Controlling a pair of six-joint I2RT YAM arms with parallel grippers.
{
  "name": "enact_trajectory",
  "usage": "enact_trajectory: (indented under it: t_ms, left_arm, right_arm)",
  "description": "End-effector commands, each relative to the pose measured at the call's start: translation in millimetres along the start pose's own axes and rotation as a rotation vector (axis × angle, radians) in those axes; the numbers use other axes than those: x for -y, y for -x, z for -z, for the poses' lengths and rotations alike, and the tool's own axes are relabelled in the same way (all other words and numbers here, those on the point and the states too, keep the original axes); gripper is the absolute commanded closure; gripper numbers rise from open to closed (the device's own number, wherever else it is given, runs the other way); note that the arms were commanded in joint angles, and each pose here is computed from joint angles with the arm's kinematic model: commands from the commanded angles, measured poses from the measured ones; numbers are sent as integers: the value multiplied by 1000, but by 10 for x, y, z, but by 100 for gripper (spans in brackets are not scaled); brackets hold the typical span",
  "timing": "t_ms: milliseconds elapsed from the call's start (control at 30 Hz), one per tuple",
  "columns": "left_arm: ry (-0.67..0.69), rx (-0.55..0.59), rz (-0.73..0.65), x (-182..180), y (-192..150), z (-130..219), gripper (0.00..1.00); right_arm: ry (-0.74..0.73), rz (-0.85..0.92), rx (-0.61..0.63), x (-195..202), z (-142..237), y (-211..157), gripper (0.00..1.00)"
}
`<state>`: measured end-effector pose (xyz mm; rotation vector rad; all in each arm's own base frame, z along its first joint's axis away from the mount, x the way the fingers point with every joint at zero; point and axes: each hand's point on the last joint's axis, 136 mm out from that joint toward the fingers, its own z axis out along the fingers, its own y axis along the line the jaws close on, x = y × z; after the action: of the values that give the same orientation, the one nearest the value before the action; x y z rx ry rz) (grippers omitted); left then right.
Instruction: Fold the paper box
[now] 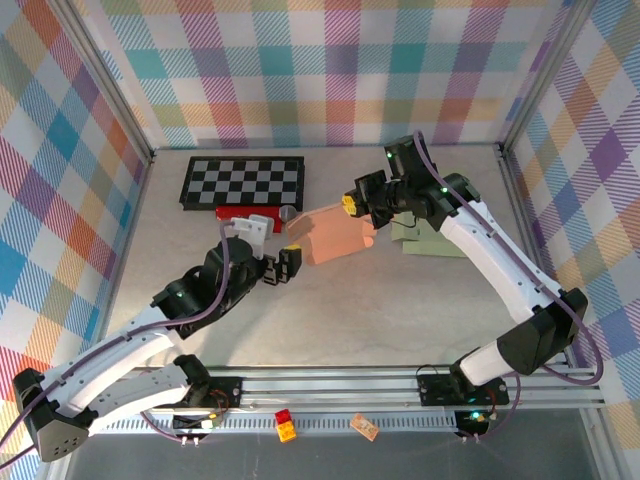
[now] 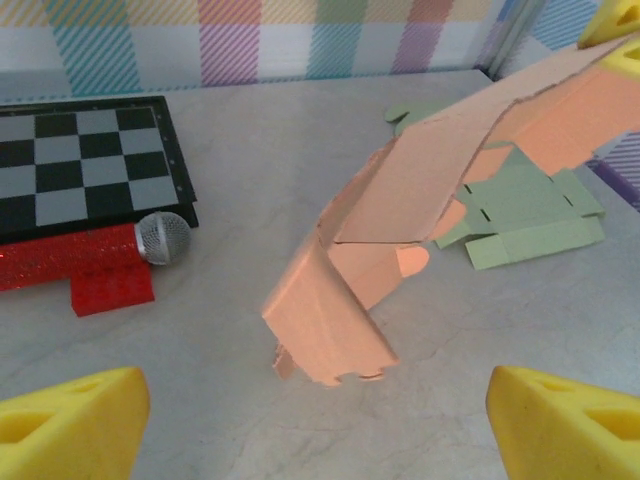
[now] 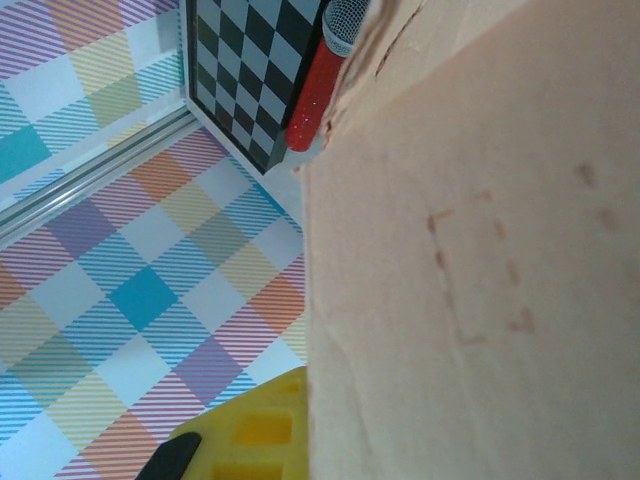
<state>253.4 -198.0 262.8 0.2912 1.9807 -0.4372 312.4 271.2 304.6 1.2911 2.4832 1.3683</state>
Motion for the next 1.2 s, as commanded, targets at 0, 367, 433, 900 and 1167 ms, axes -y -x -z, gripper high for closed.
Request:
enact_trajectory:
  t_ms: [0, 367, 433, 900, 1167]
  left_arm:
    - [59, 17, -52, -51, -4, -85, 13]
    - [179, -14, -96, -154, -12, -308, 42]
    - [176, -32, -101, -142, -28, -320, 56]
    - [92, -169, -24, 21, -112, -185, 100]
    - [97, -223, 30, 209, -84, -161, 100]
  right_arm:
    - [4, -38, -26, -60, 42, -48, 100]
    - [-13, -61, -31, -18, 25, -11, 100]
    - [-16, -65, -32, -7, 9, 4, 100]
    - [-40, -8, 2, -21, -233, 212, 86]
    - [-37, 57, 35, -140, -309, 282, 71]
